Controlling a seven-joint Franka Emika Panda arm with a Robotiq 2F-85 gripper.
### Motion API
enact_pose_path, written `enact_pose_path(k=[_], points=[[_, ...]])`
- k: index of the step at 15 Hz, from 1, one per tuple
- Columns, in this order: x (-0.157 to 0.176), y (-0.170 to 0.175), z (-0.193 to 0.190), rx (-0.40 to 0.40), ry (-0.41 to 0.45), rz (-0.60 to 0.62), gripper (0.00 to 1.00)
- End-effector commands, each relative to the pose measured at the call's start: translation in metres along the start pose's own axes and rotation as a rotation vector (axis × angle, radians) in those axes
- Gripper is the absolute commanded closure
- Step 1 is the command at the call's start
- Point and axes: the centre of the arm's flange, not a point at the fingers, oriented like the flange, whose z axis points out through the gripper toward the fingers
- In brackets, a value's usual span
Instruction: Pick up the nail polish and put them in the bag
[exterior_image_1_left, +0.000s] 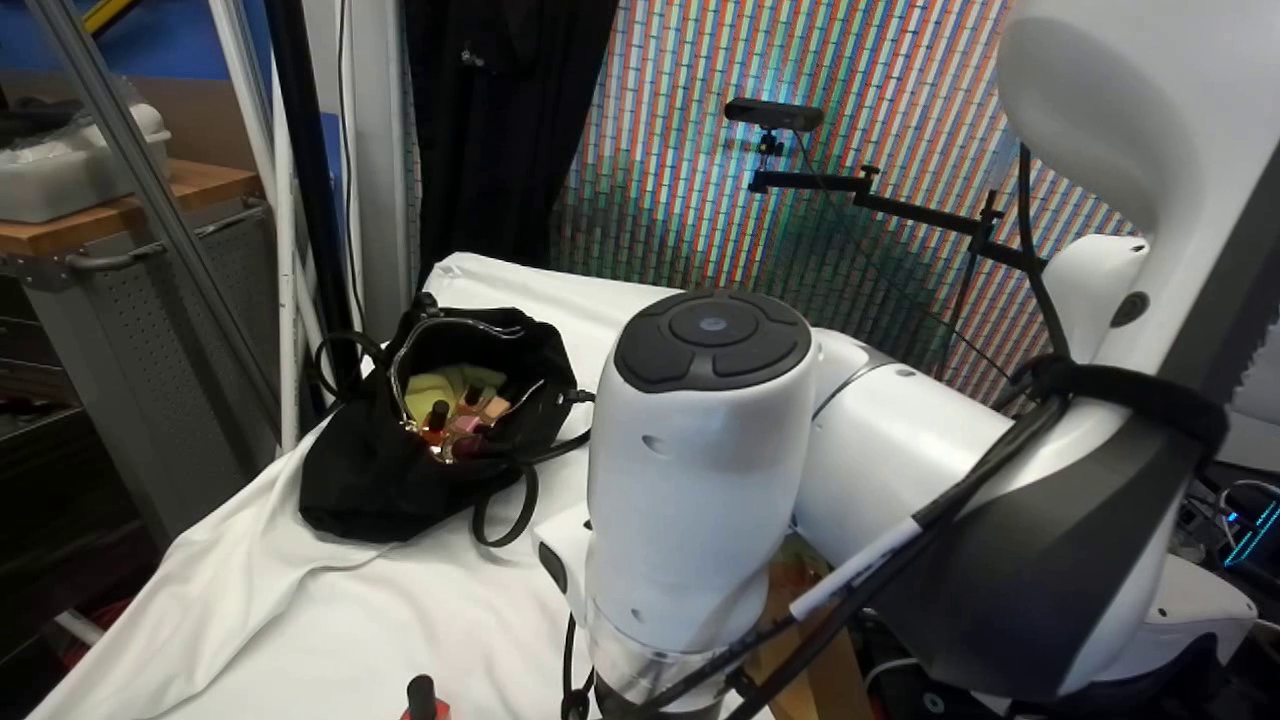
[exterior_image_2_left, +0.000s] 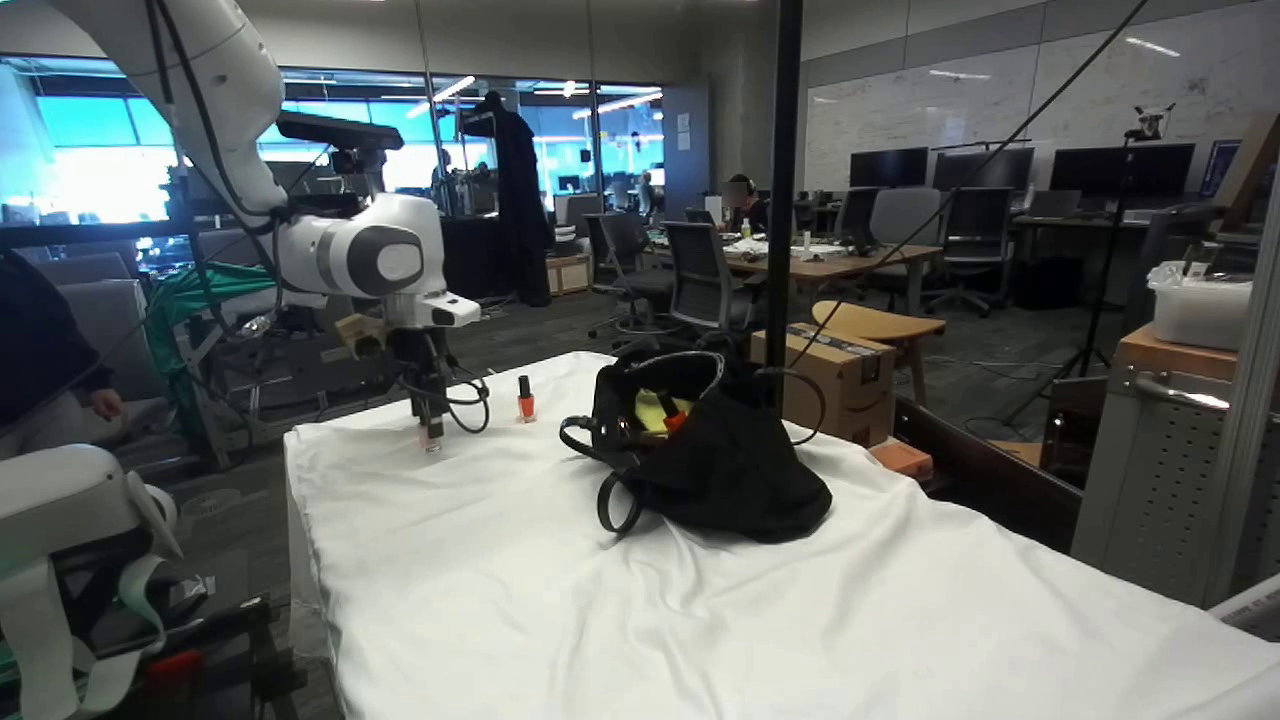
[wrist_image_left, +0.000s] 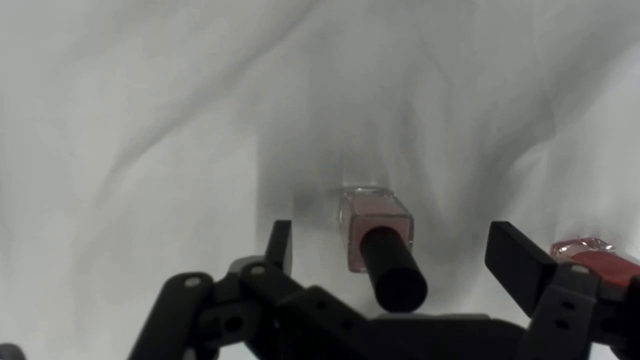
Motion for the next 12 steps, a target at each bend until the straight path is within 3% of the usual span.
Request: enact_pose_path(k=[1, 12], points=[[-0.004, 0.000, -0.003, 0.005, -0.001, -0.008, 0.00], [-0.003, 0.006, 0.018, 0.010, -0.028, -0.048, 0.00]])
